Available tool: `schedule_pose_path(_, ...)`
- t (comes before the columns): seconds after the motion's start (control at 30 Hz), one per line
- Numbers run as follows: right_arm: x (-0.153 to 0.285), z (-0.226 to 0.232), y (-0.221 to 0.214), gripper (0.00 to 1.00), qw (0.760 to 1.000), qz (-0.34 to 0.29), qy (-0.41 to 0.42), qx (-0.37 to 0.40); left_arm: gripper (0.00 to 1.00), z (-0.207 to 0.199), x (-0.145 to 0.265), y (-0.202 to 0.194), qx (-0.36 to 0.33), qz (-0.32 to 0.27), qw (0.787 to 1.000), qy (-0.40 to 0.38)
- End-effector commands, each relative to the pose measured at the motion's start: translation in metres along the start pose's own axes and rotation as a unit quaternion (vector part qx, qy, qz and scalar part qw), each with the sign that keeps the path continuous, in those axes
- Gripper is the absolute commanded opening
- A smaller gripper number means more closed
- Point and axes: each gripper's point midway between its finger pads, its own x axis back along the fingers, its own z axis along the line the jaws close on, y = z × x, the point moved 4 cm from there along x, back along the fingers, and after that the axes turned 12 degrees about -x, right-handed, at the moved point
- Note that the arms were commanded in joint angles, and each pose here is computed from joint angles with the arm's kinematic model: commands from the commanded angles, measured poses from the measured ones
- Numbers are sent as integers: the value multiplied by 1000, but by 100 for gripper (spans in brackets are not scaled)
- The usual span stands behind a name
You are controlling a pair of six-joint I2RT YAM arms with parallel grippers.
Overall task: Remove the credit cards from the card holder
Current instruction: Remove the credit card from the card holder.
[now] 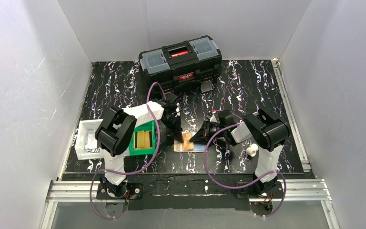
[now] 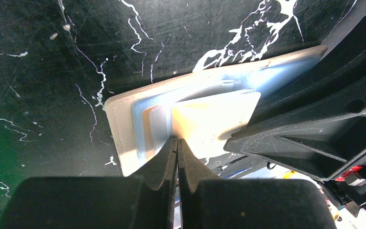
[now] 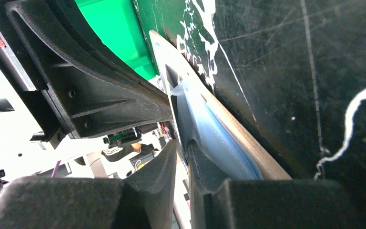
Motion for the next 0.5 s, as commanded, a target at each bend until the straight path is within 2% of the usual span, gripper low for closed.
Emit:
schedule_pose_path(0.0, 3, -5, 1, 20, 1000, -12, 0, -28, 0, 44, -26, -28, 10, 47, 994, 97)
schedule_pose_path(0.47, 14, -16, 6, 13, 999, -37, -14, -33, 0, 62, -23, -31, 22, 50, 992, 116)
